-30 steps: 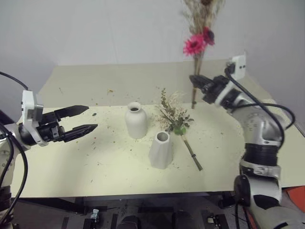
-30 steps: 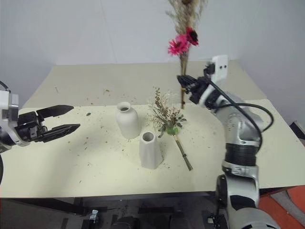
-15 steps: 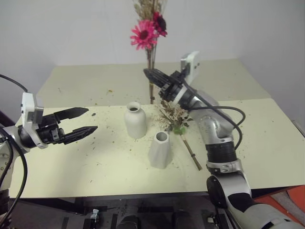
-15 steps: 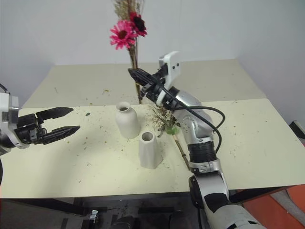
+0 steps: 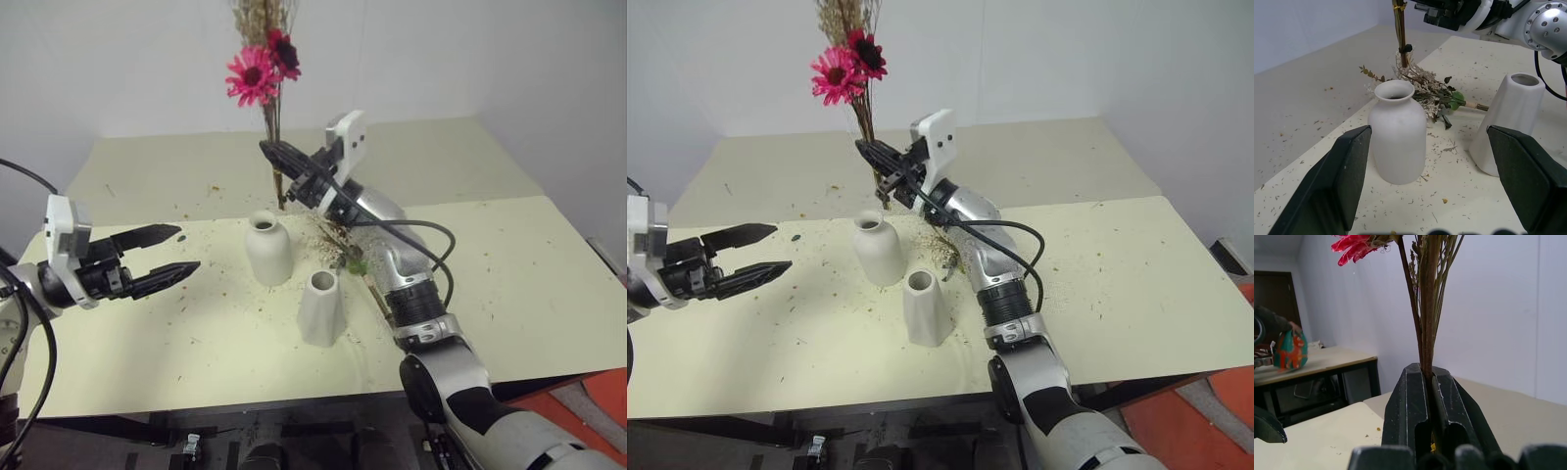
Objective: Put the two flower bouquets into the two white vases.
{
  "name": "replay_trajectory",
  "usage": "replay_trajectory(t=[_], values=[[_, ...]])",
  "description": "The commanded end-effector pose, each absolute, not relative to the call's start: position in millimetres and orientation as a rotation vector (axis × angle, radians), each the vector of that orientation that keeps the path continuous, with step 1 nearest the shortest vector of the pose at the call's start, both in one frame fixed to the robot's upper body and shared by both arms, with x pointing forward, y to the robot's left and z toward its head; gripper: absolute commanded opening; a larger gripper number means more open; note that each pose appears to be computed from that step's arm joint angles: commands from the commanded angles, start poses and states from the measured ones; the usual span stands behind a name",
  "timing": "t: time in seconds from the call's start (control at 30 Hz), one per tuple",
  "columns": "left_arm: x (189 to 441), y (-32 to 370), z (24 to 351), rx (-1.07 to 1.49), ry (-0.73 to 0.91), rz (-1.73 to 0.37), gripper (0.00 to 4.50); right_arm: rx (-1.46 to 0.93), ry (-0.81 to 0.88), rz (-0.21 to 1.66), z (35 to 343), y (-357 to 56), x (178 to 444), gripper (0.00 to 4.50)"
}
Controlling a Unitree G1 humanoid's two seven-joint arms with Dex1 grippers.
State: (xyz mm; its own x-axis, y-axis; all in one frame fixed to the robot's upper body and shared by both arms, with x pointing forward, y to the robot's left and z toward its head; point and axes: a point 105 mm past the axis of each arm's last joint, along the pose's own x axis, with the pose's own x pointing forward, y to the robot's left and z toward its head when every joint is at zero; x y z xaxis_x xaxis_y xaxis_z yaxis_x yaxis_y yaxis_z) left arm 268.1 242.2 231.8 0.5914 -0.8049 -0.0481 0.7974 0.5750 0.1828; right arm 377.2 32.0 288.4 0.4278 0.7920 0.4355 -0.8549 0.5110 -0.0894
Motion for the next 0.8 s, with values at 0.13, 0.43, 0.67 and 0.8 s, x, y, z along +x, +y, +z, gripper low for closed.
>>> replay_trajectory(t=[0.13,0.43,0.67,0.8], values=[[261.7,244.0,245.5,0.225,-0.093,-0.919,4.11,0.156,-0.549,1.06,305.9,44.6,366.6,0.01],[260.7,244.2,245.5,0.228,-0.09,-0.911,4.11,0.169,-0.546,1.068,298.0,55.5,364.0,0.01],[260.2,244.2,245.4,0.226,-0.088,-0.911,4.11,0.146,-0.529,1.07,285.1,59.9,364.7,0.01],[259.8,244.2,245.4,0.226,-0.088,-0.911,4.11,0.144,-0.522,1.073,280.2,61.9,364.4,0.01]])
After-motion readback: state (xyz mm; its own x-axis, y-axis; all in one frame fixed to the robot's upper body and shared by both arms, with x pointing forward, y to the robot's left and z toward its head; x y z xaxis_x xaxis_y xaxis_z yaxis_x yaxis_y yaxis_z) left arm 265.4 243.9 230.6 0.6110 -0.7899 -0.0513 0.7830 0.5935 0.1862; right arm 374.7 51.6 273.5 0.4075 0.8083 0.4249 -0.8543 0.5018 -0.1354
